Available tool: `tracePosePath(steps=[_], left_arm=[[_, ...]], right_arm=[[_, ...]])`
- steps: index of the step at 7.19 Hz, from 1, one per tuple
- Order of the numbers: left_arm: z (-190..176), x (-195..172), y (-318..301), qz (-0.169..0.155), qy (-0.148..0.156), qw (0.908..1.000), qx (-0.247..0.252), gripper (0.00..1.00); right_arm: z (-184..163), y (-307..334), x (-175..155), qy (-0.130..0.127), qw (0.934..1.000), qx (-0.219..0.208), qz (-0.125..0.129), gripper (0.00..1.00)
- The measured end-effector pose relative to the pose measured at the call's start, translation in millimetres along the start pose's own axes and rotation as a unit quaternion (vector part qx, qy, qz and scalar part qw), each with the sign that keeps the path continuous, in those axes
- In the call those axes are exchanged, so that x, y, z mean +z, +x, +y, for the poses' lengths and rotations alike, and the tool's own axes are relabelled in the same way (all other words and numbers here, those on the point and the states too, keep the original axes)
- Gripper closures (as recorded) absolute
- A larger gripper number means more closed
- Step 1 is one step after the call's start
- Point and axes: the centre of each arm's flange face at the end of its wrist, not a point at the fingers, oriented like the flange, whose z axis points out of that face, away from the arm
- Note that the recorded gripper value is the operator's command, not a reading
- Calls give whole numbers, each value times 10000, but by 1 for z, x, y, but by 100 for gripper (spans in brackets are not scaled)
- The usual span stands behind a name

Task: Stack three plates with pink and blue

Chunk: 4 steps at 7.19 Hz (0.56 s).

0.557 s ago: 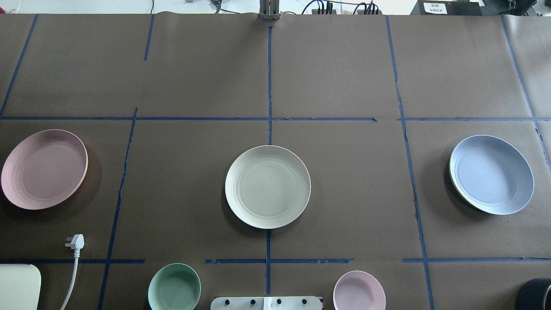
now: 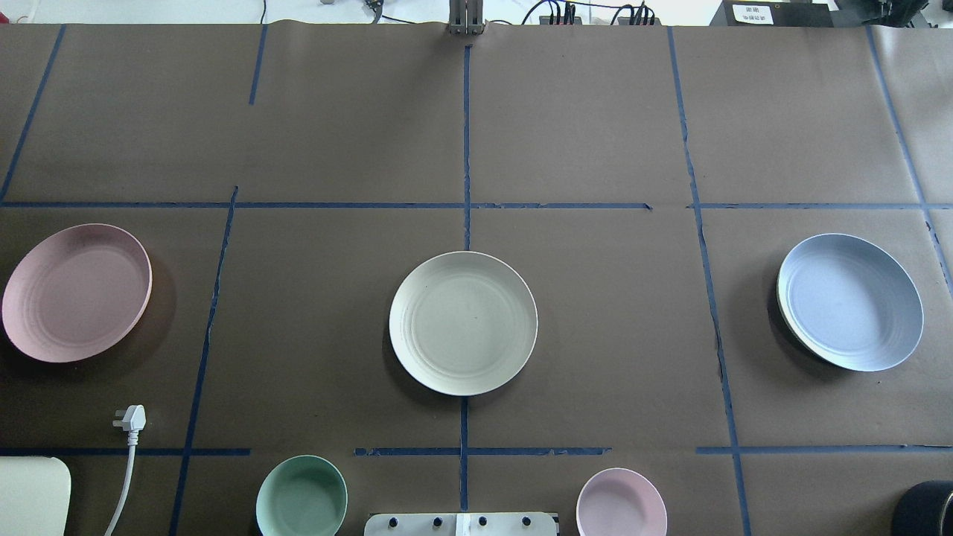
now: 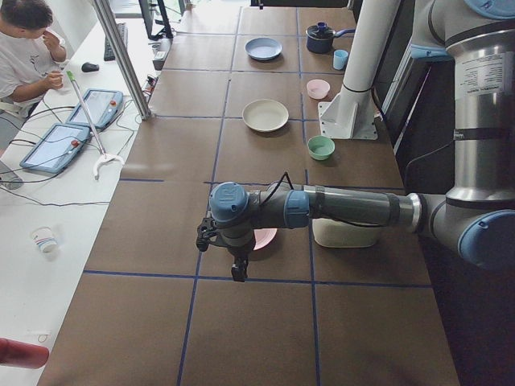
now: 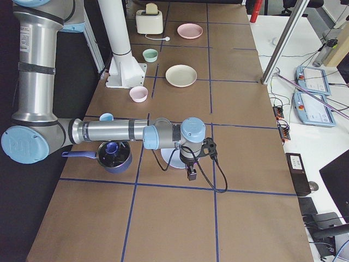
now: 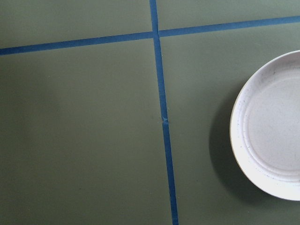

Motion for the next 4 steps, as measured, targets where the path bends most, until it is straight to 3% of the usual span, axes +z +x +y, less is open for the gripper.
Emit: tracePosePath(steps=[4], left_arm=[[0,-5,7,19,88,9999,88,0]], right_arm=[[-2,-1,-2,23,10000,-19,0,0]])
